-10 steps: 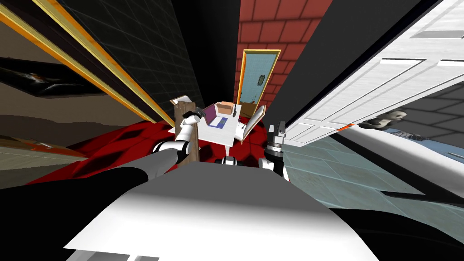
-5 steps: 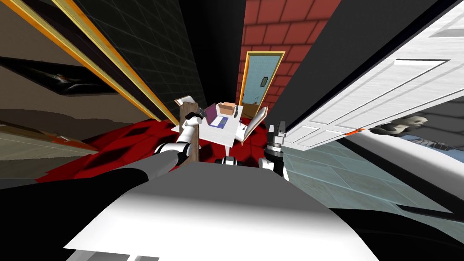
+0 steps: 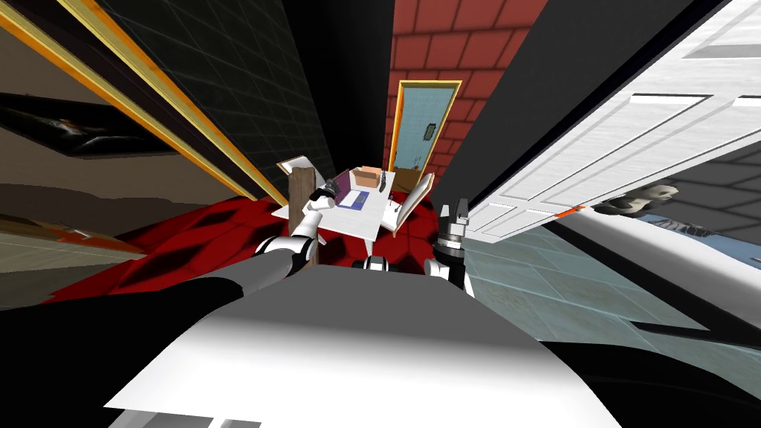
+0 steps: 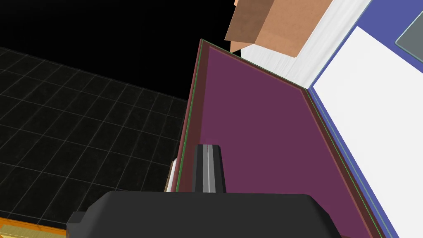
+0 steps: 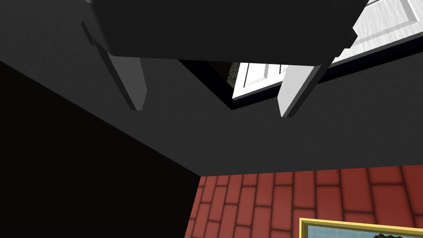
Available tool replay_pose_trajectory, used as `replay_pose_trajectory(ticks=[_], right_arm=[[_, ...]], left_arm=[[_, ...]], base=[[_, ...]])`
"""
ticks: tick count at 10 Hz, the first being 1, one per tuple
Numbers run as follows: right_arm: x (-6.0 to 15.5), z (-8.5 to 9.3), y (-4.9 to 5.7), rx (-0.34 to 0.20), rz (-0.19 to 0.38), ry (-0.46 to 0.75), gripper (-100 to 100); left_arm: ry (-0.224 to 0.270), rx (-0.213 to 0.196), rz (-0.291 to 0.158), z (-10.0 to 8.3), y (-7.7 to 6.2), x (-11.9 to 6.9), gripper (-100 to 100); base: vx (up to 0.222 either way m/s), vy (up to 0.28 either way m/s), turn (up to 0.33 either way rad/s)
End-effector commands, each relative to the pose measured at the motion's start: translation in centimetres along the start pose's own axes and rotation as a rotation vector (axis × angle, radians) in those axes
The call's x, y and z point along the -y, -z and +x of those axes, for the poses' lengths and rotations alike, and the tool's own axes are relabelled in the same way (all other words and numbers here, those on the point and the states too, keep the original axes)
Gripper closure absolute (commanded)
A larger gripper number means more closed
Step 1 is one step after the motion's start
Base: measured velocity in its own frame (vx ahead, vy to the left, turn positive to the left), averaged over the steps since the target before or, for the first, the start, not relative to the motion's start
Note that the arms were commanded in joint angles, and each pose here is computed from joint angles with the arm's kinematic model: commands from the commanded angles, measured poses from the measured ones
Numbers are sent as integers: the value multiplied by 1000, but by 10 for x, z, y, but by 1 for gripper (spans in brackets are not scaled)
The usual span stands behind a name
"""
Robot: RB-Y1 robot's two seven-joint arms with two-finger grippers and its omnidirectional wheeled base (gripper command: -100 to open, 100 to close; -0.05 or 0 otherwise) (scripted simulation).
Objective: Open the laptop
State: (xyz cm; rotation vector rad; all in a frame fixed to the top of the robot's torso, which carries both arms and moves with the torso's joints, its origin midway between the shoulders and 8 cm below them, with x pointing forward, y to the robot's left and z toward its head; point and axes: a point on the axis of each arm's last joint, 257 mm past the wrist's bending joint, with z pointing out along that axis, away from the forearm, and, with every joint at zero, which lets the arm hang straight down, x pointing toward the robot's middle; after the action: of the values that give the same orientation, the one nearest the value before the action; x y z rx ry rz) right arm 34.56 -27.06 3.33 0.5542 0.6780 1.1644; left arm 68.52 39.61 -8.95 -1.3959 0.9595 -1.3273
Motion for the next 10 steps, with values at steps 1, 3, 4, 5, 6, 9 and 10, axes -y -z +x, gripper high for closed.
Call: replay_pose_trajectory(ticks=[1,3,4,5,6,9,10], right_arm=[[0,0,0,0,0,0,0],[0,0,0,0,0,0,0],[0,0,0,0,0,0,0],[0,0,0,0,0,0,0],[0,0,0,0,0,0,0],[0,0,0,0,0,0,0],[0,0,0,0,0,0,0]], left_arm=[[-101,-9,28,5,4,-5,100],[-37,5,14,-3,1,1,-100],[-17,11,9,-6,0,3,-100],[10,18,3,-11,-1,5,-100],[34,24,-2,-14,-2,8,-100],[42,45,1,-22,-6,13,-100],[42,49,2,-24,-7,14,-100]], base=[[7,-56,-35],[4,-21,44],[5,-23,106],[7,-20,85],[8,-16,80],[3,-2,-29],[2,39,-117]])
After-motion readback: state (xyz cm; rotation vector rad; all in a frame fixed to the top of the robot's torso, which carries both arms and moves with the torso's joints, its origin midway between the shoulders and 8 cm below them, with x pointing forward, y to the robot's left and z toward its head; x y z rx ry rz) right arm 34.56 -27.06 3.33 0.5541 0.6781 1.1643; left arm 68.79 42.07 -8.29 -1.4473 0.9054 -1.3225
